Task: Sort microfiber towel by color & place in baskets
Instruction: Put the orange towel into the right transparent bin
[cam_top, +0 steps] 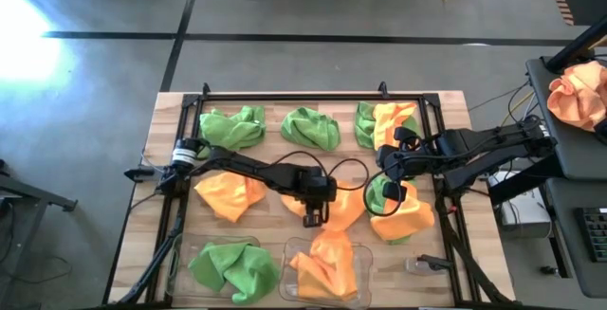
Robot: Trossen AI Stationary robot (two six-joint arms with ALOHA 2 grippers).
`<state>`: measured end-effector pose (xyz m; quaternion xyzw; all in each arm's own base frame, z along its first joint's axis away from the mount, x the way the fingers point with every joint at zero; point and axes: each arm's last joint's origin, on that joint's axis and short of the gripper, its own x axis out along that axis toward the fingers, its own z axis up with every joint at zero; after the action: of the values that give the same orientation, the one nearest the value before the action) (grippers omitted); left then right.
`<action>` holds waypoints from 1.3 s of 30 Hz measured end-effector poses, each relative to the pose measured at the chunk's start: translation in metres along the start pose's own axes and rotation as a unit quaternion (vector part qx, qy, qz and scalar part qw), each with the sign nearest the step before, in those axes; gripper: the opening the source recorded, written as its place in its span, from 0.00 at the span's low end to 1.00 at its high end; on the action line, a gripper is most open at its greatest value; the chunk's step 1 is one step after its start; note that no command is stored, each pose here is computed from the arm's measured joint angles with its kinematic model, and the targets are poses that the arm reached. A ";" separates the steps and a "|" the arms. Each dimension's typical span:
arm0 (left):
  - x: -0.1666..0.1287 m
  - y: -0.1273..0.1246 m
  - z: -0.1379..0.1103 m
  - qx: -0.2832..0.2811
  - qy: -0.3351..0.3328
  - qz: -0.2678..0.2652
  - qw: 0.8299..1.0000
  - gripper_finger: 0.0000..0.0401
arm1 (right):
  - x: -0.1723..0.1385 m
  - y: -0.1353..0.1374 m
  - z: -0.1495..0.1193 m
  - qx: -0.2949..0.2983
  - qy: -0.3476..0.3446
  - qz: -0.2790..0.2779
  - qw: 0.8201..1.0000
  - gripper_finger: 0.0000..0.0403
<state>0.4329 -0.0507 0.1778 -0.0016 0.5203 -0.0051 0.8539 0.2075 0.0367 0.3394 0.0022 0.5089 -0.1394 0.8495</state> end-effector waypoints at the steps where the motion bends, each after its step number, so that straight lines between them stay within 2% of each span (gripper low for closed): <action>1: -0.007 0.000 0.006 0.006 -0.001 0.000 1.000 0.00 | 0.000 0.000 0.000 -0.001 0.000 0.000 1.000 0.06; 9: -0.067 -0.003 0.052 0.010 -0.038 -0.003 0.999 0.00 | 0.000 0.000 0.000 -0.018 -0.001 -0.004 1.000 0.06; 14: -0.107 -0.007 0.069 -0.026 -0.052 0.004 0.998 0.00 | 0.000 0.000 0.000 -0.025 -0.002 -0.004 1.000 0.06; 17: -0.129 -0.016 0.076 -0.052 -0.076 0.010 0.996 0.00 | 0.000 0.000 0.000 -0.031 0.000 -0.005 1.000 0.06; 21: -0.156 -0.038 0.085 -0.073 -0.120 -0.009 0.990 0.00 | 0.000 0.000 0.000 -0.040 -0.001 -0.005 0.999 0.06; 30: -0.202 -0.100 0.082 -0.076 -0.177 -0.069 0.979 0.00 | 0.000 0.000 0.000 -0.030 -0.002 -0.005 1.000 0.06; 35: -0.211 -0.131 0.064 -0.076 -0.151 -0.087 0.982 0.00 | 0.000 -0.001 0.000 0.005 -0.006 -0.017 1.000 0.06; 39: -0.216 -0.148 0.052 -0.081 -0.137 -0.080 0.984 0.00 | 0.000 -0.001 0.000 0.023 -0.007 -0.017 1.000 0.06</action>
<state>0.3790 -0.1968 0.3953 -0.1127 0.3950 -0.0310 0.9112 0.2075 0.0356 0.3398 0.0121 0.4998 -0.1649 0.8502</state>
